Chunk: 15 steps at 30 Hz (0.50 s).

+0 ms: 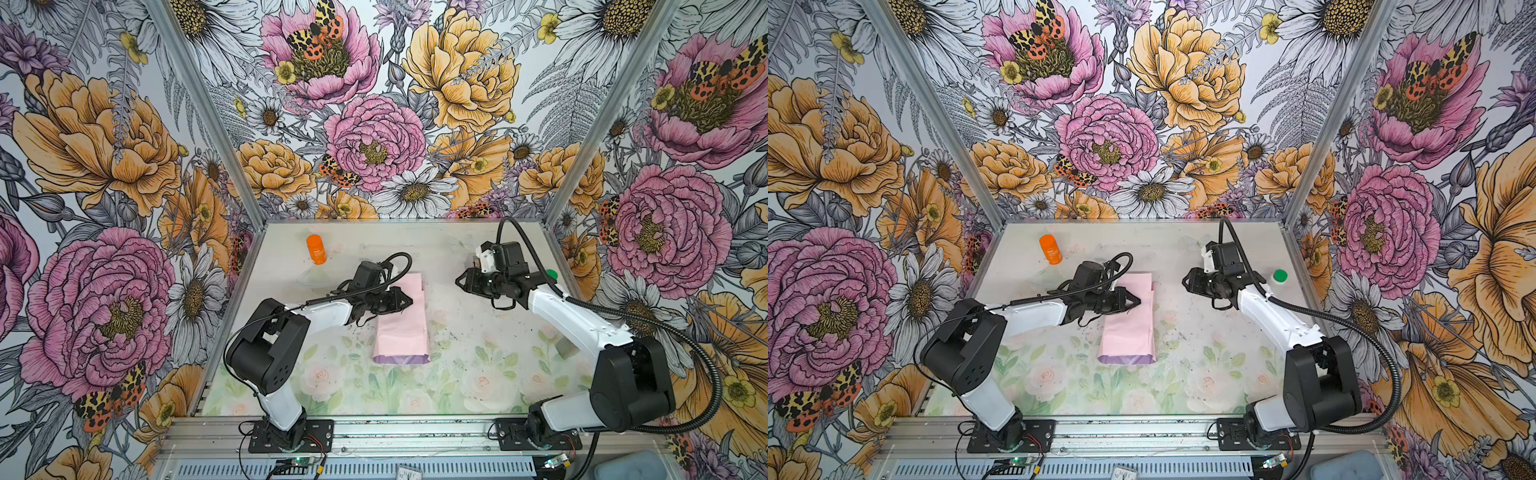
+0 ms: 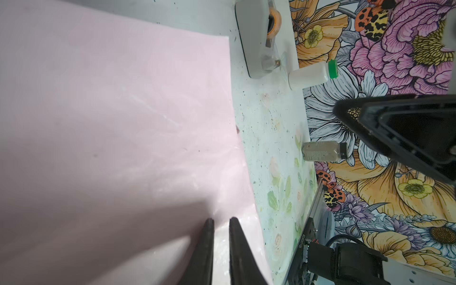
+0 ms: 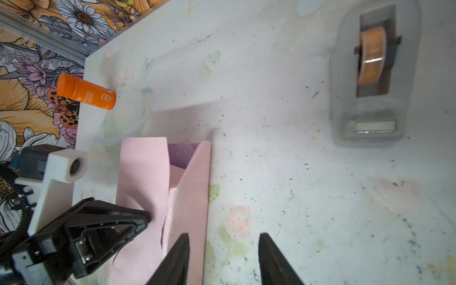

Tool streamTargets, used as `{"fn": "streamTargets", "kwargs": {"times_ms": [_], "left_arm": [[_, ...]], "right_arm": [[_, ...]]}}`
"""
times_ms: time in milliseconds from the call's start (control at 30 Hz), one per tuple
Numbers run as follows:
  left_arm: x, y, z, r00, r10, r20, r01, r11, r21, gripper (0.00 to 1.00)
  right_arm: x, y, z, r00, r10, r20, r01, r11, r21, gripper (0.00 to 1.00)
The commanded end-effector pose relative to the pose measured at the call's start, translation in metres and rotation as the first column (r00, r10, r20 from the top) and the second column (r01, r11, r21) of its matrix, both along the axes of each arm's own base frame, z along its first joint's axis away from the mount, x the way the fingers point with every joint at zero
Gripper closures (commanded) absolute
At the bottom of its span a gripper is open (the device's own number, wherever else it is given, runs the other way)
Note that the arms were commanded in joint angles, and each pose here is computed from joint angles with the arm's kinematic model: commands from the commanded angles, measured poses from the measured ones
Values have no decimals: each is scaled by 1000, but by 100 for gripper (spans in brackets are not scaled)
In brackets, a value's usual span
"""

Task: Wrap the gift box in paper
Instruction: 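Move the right gripper to the tape dispenser while the left gripper holds the paper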

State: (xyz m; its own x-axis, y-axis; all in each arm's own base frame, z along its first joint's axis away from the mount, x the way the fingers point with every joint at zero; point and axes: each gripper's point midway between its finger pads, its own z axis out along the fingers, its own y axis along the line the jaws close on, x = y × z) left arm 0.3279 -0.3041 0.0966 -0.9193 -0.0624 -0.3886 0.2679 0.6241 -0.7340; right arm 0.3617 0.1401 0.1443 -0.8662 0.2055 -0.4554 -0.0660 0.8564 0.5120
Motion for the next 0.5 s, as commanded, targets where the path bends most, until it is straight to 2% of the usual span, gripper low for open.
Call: {"fn": "streamTargets", "kwargs": {"times_ms": [0,200,467], "left_arm": [[-19,16,-37,996,19,-90,-9,994,110,84],[-18,15,-37,996,19,-91,-9,994,108,84],[-15,15,-38,995,27,-92,-17,994,112,84]], "right_arm": [[14,-17,-2,998,62,32,-62,998,-9,53],[46,-62,-11,998,45,53,-44,999,-21,54],[81,-88,-26,993,101,66,-104,993,52,59]]}}
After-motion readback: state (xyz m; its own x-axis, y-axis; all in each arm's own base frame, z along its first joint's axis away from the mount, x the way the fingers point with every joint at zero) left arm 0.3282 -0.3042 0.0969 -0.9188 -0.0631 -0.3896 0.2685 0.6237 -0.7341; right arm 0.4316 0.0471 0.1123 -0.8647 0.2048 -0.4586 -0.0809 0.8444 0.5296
